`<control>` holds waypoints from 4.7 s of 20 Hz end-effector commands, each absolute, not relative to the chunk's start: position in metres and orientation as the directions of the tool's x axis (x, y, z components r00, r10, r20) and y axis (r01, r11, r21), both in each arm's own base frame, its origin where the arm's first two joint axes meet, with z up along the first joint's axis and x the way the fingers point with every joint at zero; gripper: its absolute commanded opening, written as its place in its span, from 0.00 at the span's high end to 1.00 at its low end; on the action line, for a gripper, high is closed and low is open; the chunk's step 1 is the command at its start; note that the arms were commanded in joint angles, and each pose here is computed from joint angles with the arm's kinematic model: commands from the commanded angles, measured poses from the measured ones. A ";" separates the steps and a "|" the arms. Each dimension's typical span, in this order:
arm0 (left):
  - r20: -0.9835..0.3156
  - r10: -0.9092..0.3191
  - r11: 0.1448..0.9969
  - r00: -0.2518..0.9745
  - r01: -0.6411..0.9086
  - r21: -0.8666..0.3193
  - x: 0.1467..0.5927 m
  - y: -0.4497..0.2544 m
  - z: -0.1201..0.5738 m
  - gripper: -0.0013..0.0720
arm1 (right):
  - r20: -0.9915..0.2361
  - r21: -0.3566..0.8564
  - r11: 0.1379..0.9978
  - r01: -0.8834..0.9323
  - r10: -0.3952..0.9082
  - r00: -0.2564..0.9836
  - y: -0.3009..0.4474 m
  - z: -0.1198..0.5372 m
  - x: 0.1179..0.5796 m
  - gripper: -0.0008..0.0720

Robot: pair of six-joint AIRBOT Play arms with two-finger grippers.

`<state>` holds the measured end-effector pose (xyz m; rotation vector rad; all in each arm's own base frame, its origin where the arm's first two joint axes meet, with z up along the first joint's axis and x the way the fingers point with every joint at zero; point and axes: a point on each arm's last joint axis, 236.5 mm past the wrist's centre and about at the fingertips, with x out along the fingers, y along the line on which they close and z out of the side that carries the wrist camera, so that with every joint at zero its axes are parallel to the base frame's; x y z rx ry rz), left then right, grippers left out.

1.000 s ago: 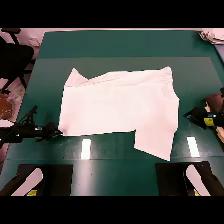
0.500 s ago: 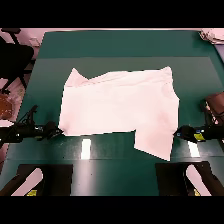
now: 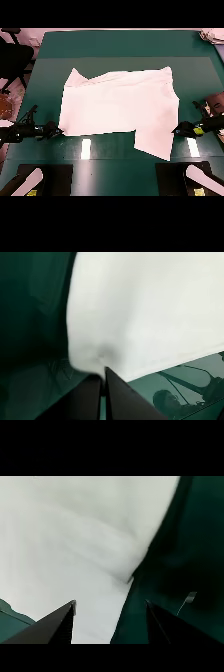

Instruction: Fold the shirts.

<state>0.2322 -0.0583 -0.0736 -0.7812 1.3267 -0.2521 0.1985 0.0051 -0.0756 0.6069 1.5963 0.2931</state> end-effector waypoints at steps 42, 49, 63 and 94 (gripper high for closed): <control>-0.717 -0.638 0.682 0.281 -0.225 -0.696 0.237 -0.071 -0.061 0.95 | -0.703 0.664 0.731 0.157 0.682 -0.204 0.089 -0.088 0.178 0.84; -0.530 -0.781 0.531 0.332 -0.095 -0.842 0.252 -0.104 -0.007 0.96 | -0.769 0.635 0.773 -0.018 0.630 -0.107 0.103 -0.042 0.184 0.97; -0.022 -0.753 0.637 0.657 0.720 -0.275 0.250 -0.134 0.402 0.96 | -0.352 0.105 0.982 -0.157 0.185 0.917 0.032 0.334 0.241 0.97; -0.128 -0.373 0.911 0.919 0.389 0.140 0.267 -0.065 0.431 0.95 | -0.032 0.175 0.946 -0.273 0.283 0.959 0.047 0.432 0.264 0.97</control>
